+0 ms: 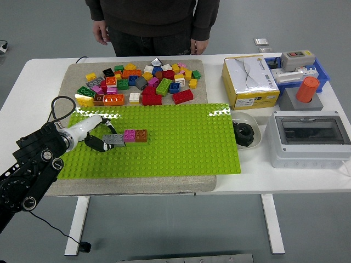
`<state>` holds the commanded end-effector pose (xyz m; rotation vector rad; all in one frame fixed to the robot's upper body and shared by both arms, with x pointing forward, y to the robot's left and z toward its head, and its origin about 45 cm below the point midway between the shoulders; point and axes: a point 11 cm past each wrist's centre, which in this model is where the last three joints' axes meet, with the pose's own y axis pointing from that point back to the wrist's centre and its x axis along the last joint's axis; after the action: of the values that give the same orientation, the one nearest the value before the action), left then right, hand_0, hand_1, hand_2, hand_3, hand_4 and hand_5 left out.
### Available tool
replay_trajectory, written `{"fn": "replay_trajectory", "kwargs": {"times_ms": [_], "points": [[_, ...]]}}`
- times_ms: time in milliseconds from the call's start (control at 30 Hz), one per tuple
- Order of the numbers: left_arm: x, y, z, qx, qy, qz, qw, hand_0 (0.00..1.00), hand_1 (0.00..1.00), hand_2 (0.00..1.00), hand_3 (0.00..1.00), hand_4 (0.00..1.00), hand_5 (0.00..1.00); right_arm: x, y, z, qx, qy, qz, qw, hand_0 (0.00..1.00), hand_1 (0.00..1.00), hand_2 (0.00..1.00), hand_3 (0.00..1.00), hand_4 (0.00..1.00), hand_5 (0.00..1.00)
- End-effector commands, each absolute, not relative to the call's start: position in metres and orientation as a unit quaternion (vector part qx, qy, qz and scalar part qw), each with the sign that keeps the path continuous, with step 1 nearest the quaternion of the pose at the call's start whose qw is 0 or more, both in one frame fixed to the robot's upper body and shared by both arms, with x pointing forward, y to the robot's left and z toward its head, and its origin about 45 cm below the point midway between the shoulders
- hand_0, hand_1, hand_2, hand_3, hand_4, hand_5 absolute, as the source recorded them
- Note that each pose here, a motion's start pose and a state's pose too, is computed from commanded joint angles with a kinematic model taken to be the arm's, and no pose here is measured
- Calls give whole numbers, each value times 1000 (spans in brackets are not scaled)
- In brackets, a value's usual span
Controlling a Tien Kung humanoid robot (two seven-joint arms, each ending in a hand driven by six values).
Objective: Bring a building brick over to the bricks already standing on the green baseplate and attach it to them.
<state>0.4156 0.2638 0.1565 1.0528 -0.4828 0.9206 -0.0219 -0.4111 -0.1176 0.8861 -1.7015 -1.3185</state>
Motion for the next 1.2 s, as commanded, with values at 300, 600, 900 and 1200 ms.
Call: {"fn": "replay_trajectory", "kwargs": {"times_ms": [300, 600, 900, 1200], "points": [[415, 259, 157, 469, -223, 419, 745, 941, 997, 960, 475, 479, 2, -22, -411, -118, 350, -671, -520, 396, 654, 640, 754, 830, 823, 996], [415, 258, 156, 469, -223, 415, 747, 941, 997, 966, 508, 414, 2, -22, -411, -118, 349, -672, -520, 396, 654, 640, 751, 829, 824, 997], [415, 260, 156, 471, -223, 416, 745, 932, 998, 973, 574, 375, 2, -22, -412, -117, 349, -672, -520, 395, 654, 640, 752, 829, 824, 996], [414, 260, 155, 472, -223, 415, 745, 929, 998, 975, 602, 397, 2, -22, -412, -117, 348, -673, -519, 396, 654, 640, 751, 827, 824, 996]]}}
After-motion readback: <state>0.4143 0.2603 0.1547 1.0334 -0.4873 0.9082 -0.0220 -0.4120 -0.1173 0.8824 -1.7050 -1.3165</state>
